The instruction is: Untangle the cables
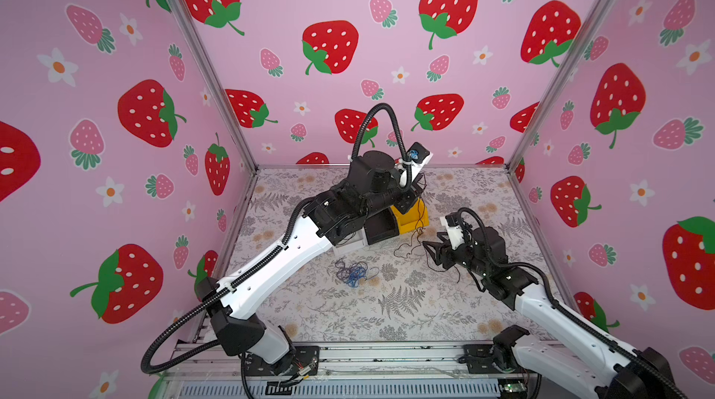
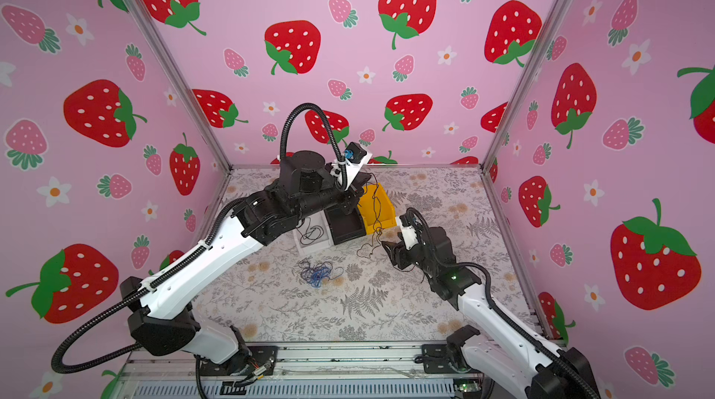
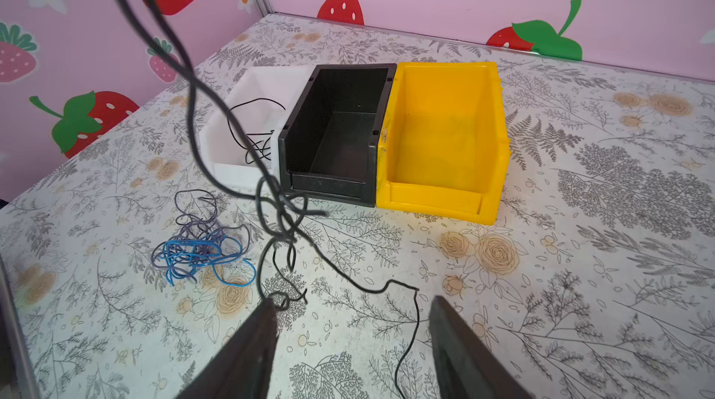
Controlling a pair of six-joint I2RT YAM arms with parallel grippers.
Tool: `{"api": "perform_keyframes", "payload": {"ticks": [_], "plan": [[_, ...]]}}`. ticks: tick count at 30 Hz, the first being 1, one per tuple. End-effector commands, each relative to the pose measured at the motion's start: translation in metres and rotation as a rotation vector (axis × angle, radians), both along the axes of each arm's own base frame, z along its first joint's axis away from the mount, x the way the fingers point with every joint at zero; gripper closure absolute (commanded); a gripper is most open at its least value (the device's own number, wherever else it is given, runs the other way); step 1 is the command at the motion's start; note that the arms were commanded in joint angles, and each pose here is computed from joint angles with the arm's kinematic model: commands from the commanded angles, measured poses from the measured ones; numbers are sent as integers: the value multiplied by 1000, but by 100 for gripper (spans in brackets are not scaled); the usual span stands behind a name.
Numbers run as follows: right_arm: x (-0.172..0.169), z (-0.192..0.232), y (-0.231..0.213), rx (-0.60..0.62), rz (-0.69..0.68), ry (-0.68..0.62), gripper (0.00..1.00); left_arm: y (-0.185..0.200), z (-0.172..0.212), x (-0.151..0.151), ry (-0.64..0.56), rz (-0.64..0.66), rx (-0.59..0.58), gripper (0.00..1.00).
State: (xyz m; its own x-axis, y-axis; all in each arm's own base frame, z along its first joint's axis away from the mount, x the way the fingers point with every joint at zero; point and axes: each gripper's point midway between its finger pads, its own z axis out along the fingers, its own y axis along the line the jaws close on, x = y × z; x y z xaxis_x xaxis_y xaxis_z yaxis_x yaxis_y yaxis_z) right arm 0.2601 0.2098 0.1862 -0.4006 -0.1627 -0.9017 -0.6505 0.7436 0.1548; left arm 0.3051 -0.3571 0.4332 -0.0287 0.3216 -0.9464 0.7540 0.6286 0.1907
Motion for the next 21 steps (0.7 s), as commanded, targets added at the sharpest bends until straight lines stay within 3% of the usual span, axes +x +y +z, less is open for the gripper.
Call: {"api": "perform_keyframes", "payload": {"ticks": [1,11,18,21], "plan": [[5,-14,-16,-37,-101,23,32,1,29,-3,-57,10,-46,100],[-16,-1,19,89,119,7,38,-6,38,-8,-78,-5,-54,100],[7,1,24,90,61,-7,36,-12,42,-15,-86,-22,-58,100],[17,1,20,99,4,-10,40,-11,45,-19,-94,-25,-60,100]]}}
